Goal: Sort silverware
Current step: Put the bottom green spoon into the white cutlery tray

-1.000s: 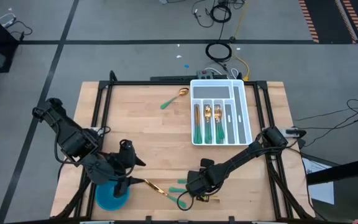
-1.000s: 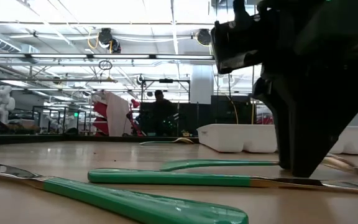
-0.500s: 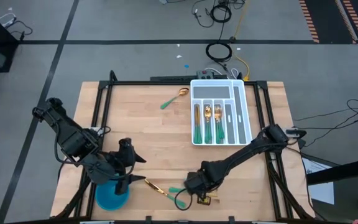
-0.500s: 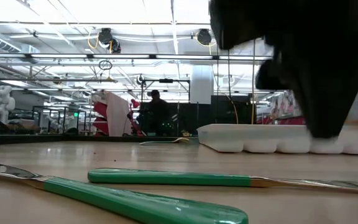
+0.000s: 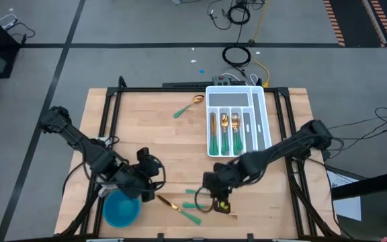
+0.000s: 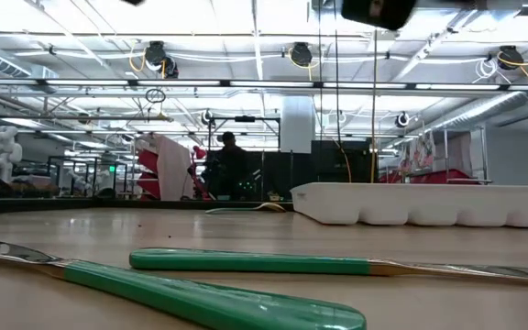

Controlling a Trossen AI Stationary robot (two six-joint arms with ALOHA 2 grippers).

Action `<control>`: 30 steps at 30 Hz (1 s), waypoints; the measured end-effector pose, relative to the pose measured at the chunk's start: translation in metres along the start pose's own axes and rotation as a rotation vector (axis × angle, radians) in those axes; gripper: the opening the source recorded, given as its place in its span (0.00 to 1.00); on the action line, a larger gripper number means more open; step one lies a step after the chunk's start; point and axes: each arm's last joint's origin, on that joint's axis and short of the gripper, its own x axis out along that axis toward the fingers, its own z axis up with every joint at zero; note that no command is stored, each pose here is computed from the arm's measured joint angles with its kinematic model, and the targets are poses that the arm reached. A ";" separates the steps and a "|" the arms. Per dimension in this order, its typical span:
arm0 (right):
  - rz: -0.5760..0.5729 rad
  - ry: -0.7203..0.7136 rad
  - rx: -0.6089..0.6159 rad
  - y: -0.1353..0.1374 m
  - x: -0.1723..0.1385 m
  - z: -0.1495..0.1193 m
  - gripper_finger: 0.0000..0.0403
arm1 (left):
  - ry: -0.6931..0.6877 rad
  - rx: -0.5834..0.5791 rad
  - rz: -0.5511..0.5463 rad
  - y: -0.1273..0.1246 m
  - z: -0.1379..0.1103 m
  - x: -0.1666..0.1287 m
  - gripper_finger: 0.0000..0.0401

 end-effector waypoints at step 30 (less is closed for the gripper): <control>0.311 -0.345 -0.194 0.006 -0.095 0.020 0.00 | -0.500 0.550 0.027 -0.012 0.042 0.006 0.71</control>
